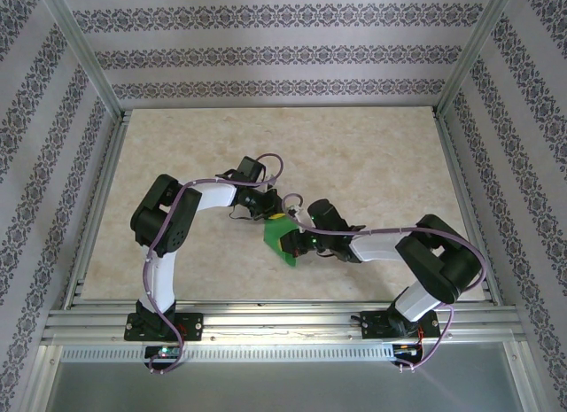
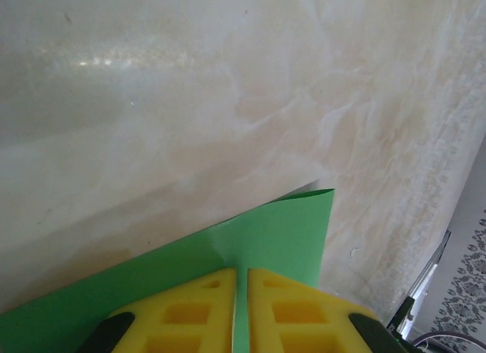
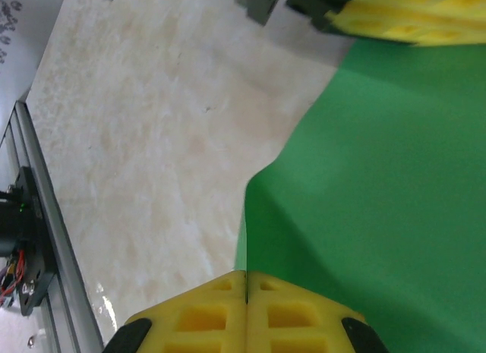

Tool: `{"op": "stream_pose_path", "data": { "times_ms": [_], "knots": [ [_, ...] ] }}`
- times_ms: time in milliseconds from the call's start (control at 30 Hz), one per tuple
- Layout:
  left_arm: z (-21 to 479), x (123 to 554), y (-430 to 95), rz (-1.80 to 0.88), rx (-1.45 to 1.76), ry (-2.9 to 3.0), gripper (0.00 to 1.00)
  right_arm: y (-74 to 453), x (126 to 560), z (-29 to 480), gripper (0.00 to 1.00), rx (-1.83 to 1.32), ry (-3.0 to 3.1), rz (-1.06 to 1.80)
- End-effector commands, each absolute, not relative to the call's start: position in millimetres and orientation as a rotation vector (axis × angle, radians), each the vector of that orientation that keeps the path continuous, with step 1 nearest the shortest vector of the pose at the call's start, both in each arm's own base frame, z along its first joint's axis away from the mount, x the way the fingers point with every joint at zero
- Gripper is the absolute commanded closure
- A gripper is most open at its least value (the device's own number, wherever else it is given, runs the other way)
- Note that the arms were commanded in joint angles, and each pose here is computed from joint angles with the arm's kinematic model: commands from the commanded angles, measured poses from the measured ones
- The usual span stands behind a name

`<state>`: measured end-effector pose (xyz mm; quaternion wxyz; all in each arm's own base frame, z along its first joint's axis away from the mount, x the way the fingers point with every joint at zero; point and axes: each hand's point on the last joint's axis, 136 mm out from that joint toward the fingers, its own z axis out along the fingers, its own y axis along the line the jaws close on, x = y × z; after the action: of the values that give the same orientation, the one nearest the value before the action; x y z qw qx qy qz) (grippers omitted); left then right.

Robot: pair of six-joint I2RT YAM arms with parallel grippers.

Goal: Fold a paper plane with a square sheet of paper (pick it up from the middle)

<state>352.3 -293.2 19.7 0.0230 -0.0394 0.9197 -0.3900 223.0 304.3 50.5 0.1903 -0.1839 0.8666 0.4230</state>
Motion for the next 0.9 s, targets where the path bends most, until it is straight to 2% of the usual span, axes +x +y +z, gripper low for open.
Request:
{"op": "stream_pose_path", "data": {
  "times_ms": [0,867],
  "knots": [
    [-10.5,323.7,-278.7,-1.111,-0.163,2.98,0.88,302.1,231.2,50.2,1.0,-0.479,2.452,1.192],
    [1.0,326.3,-279.3,-1.121,-0.165,2.953,0.88,272.6,242.7,28.8,1.0,-0.407,2.529,0.959]
  ]
}}
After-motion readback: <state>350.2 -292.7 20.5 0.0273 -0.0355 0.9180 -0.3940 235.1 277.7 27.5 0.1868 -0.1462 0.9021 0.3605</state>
